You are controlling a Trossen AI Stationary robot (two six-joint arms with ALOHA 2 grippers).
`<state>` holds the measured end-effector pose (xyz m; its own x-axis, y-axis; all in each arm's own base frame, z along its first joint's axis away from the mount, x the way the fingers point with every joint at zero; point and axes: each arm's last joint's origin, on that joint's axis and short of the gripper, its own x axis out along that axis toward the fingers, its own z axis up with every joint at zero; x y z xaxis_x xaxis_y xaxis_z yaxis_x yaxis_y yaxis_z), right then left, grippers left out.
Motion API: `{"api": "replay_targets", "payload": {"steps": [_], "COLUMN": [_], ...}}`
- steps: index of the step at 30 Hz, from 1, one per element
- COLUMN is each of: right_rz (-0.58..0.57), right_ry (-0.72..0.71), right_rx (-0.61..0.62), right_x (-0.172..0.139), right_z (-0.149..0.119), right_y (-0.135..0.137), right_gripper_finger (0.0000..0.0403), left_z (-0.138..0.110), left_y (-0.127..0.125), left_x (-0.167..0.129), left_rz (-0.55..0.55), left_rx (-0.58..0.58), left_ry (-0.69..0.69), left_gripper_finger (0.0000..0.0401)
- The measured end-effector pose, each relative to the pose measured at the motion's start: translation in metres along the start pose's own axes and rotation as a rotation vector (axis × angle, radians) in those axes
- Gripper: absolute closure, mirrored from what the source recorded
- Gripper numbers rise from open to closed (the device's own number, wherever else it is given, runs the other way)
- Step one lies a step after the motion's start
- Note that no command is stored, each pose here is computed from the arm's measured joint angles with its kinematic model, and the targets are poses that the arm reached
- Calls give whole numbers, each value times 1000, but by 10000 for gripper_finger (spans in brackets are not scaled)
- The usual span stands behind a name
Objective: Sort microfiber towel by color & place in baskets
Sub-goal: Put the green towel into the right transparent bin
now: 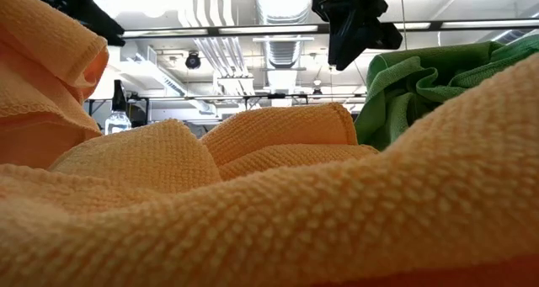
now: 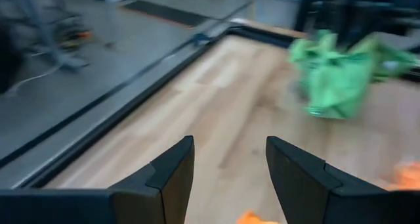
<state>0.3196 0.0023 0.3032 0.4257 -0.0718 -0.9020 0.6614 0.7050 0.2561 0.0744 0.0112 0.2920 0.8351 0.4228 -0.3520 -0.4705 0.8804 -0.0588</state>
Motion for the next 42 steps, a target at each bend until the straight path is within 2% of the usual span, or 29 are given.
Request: {"api": "replay_targets", "payload": {"steps": [3, 17, 27, 37, 40, 42], "right_rz": [-1, -4, -6, -6, -6, -6], "right_ry": [1, 1, 4, 4, 4, 4], "right_rx": [-9, -41, -53, -98, -111, -127], "right_x": [0, 0, 0, 0, 0, 0], "right_z": [0, 0, 0, 0, 0, 0], "right_y": [0, -1, -1, -1, -1, -1], "right_gripper_finger": [316, 316, 316, 316, 316, 316], "left_z": [1, 1, -1, -1, -1, -2], "left_y": [2, -1, -11, -15, -17, -19], "left_x": [-2, 0, 20, 34, 37, 39], "left_rz": [57, -7, 8, 134, 120, 68], "left_rx": [-11, -1, 51, 61, 60, 52], "left_ry": [11, 48, 159, 192, 212, 242], "left_gripper_finger": [227, 227, 227, 227, 227, 227]}}
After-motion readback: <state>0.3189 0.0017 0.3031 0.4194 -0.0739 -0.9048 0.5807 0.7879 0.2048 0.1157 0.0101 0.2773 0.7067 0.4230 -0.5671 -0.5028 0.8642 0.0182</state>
